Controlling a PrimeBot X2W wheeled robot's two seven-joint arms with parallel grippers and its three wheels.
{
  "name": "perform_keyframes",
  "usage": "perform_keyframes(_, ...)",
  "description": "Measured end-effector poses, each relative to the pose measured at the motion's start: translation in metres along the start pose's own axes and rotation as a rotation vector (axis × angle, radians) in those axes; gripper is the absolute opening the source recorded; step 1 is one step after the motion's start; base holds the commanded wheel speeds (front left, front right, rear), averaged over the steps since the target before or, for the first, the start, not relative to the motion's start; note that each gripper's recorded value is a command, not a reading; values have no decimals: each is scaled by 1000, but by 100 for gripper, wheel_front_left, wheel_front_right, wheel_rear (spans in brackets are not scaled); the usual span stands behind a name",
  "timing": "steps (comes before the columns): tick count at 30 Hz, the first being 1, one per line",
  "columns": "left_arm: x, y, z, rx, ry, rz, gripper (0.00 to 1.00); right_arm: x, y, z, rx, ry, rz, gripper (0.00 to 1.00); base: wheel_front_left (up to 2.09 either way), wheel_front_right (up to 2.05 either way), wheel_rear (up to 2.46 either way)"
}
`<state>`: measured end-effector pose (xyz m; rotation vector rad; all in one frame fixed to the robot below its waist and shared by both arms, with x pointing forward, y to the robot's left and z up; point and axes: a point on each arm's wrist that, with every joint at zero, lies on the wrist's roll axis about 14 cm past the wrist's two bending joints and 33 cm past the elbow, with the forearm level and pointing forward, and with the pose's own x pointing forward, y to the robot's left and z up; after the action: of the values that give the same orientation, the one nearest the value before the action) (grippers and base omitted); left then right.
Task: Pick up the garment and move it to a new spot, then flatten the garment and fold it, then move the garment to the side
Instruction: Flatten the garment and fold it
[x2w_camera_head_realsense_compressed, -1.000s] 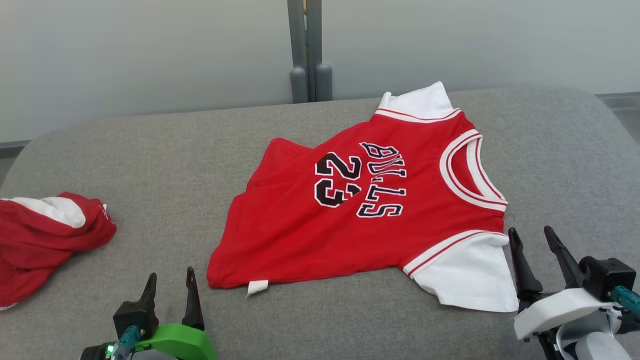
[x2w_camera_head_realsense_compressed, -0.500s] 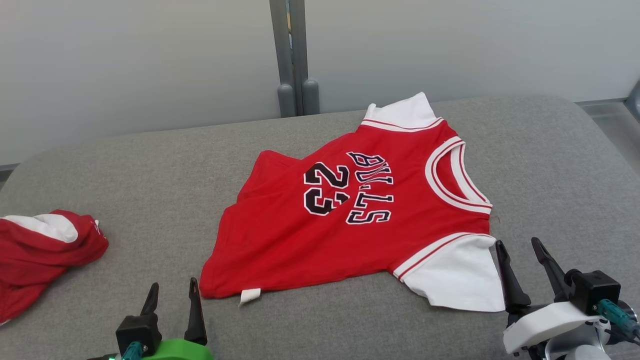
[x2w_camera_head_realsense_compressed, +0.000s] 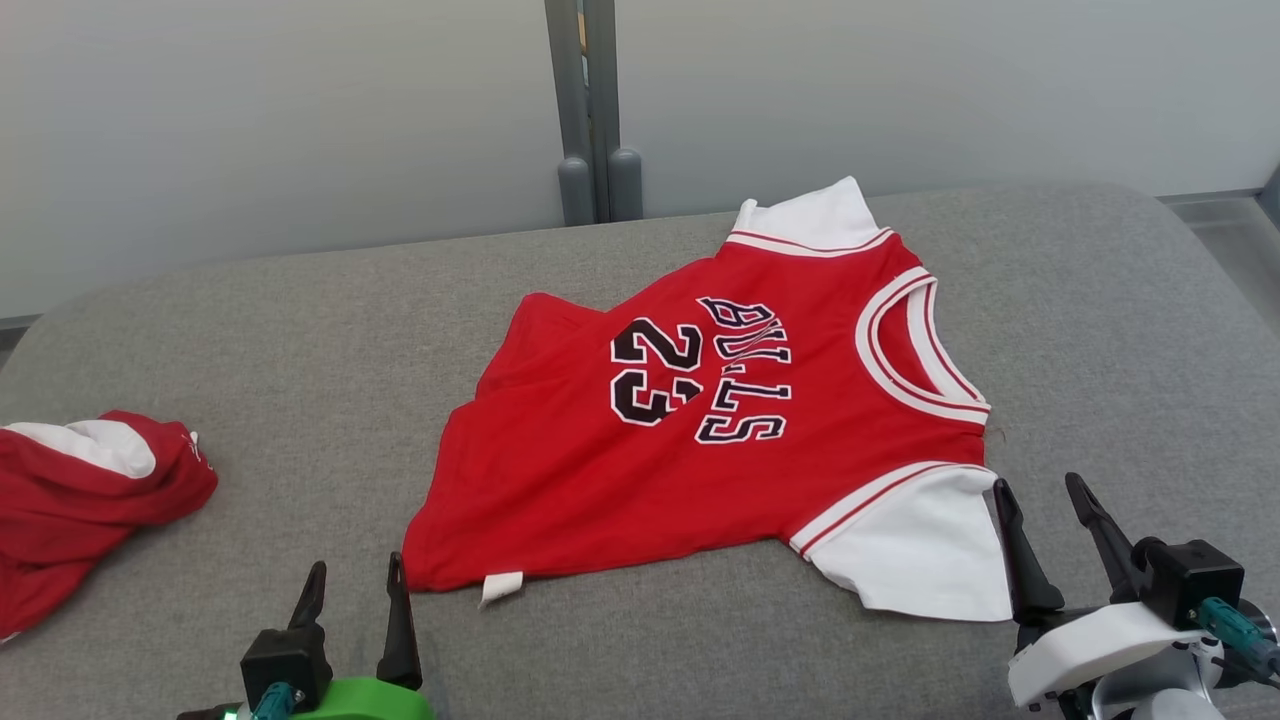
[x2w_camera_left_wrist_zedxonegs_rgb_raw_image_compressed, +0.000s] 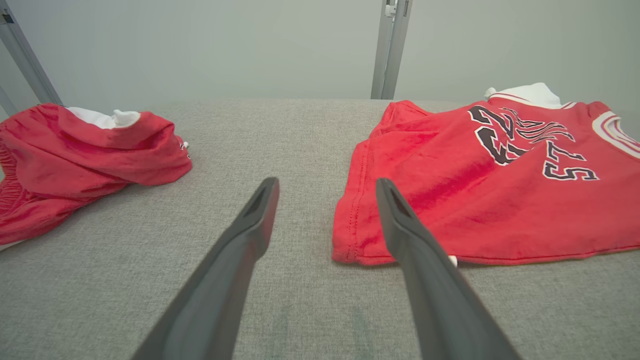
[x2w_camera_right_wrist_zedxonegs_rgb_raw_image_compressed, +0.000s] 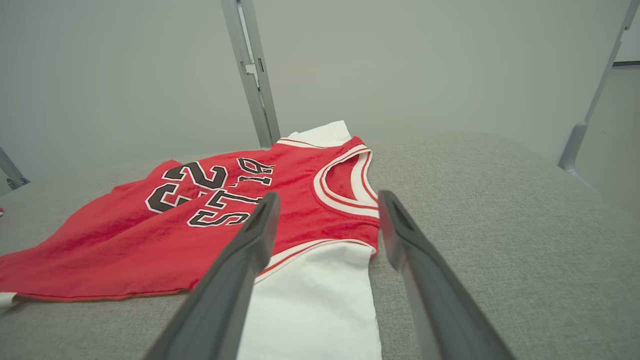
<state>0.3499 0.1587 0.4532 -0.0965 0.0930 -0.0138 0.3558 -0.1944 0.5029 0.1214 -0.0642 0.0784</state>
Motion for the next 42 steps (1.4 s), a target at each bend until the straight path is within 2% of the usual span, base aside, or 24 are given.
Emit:
perform_keyframes(11,2,-4,-7,0,22,-11,100,-2,-4,-12,11,36,-15,100,0,0,0)
perform_keyframes(23,5,-20,-45,-3,149,-66,100,-22,-17,-86,55,282,-68,100,0,0,0)
perform_keyframes(36,13,-18,-60,8,199,-61,100,-17,-12,-129,103,429,-92,100,0,0,0)
perform_keyframes(37,14,-18,-59,7,198,-61,100,-14,-12,-130,106,428,-94,91,0,0,0)
perform_keyframes(38,16,-18,-59,3,196,-60,100,-11,-12,-130,109,429,-95,66,0,0,0)
perform_keyframes(39,18,-18,-58,2,195,-60,100,-10,-13,-130,114,430,-100,18,0,0,0)
perform_keyframes(40,19,-18,-58,0,196,-59,100,-9,-14,-131,117,431,-105,0,0,0,0)
perform_keyframes(42,20,-17,-60,-19,201,-50,100,-10,-17,-133,115,438,-110,0,0,0,0)
